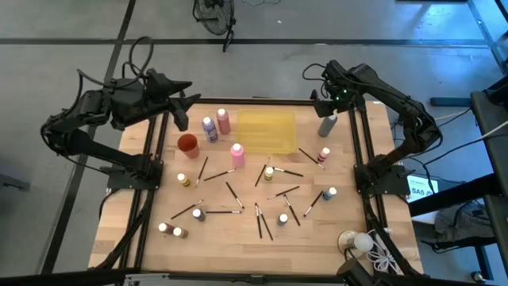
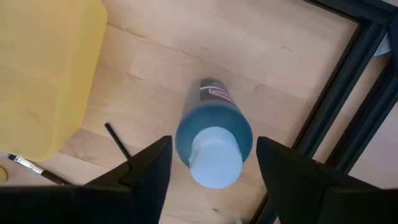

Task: Pick & Place Paint Supplies
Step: Put the large black paint bottle into the yellow bin

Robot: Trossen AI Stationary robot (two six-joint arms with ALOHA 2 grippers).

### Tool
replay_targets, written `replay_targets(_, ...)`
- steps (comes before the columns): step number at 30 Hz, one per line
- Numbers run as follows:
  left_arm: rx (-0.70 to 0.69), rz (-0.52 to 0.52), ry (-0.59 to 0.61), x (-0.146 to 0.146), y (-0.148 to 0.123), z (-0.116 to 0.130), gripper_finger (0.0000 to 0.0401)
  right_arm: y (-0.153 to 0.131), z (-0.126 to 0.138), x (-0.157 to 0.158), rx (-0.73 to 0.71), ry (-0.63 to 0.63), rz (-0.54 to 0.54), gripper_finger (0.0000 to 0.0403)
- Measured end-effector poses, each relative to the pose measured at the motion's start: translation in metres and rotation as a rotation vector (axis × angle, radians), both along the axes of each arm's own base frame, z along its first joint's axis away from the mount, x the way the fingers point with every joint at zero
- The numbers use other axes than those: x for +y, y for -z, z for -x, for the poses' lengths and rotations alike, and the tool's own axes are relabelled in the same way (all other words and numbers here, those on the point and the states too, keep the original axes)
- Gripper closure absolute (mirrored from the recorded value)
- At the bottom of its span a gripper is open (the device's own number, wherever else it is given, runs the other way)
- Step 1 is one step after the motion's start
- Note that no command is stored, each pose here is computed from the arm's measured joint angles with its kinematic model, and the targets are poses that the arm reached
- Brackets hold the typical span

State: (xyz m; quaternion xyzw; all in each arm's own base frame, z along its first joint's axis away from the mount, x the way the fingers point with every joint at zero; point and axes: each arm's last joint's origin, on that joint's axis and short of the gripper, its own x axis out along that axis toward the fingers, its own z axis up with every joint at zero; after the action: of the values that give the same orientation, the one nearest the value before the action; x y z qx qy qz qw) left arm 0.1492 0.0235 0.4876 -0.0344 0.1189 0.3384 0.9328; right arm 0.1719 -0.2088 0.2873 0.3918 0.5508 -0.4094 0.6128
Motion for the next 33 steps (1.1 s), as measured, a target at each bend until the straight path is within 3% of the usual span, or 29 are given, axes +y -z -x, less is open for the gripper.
replay_targets(10, 0.002, -0.001, -0.002, 0.0, 0.0003, -0.0009, 0.019, 0.0001, 0.0012, 0.0008, 0.021, 0.001, -0.002, 0.02)
replay_targets(33, 0.002, -0.001, -0.003, 0.0001, 0.0003, -0.0009, 0.019, 0.0003, -0.0004, 0.0025, 0.009, 0.009, -0.017, 0.0201)
